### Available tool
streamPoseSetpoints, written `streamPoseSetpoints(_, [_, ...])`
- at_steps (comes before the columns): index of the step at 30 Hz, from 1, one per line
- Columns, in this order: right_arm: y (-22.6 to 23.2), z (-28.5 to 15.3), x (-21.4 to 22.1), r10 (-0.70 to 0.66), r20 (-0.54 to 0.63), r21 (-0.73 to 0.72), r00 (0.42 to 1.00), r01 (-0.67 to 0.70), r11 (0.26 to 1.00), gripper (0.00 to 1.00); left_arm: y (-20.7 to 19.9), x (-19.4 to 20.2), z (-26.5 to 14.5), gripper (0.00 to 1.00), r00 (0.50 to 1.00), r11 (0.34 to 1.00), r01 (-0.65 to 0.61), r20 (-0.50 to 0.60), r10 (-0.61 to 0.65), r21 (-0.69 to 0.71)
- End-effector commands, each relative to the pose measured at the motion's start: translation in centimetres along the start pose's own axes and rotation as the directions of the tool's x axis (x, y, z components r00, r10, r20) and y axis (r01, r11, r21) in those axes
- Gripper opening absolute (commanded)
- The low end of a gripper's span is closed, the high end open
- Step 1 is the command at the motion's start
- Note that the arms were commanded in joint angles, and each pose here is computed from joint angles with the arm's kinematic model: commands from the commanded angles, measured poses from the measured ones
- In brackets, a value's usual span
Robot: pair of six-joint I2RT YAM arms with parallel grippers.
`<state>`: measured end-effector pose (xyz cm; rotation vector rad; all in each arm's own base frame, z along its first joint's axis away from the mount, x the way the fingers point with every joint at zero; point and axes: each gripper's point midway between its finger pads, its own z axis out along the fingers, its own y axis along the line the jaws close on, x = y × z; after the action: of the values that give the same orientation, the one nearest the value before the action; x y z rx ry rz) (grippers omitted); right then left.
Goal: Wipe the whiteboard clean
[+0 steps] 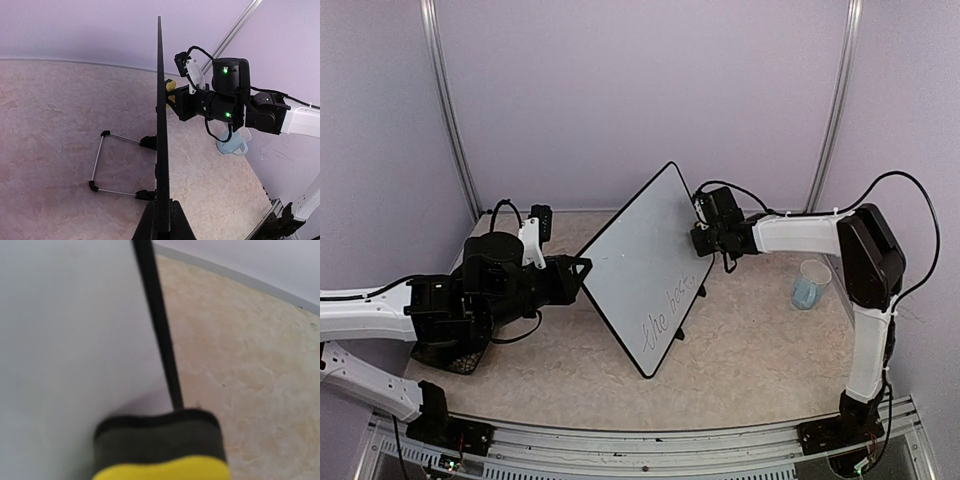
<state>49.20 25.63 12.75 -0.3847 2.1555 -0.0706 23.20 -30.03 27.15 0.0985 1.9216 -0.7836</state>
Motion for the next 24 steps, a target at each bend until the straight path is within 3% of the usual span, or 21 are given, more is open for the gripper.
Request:
streamPoseSetpoints(1, [2.7,-0.9,-1.4,-0.013,0.06,-0.131,0.998,0.021,0.991,0.0,-0.2,-1.4,-0.1,0.0,0.999,1.0,-0.016,0.035,0.017,-0.015])
streamPoseSetpoints(12, [10.6,-6.9,0.1,-0.174,0.136,-0.254,0.975,0.204,0.945,0.0,0.0,-1.3,0.3,0.0,0.999,0.999,-0.013,0.032,0.014,-0.033])
streamPoseSetpoints(24, [16.3,-12.6,1.6,-0.207,0.2,-0.358,0.958,0.268,0.894,0.0,0.3,-1.1,0.3,0.0,1.0,0.999,0.001,0.029,0.001,-0.036])
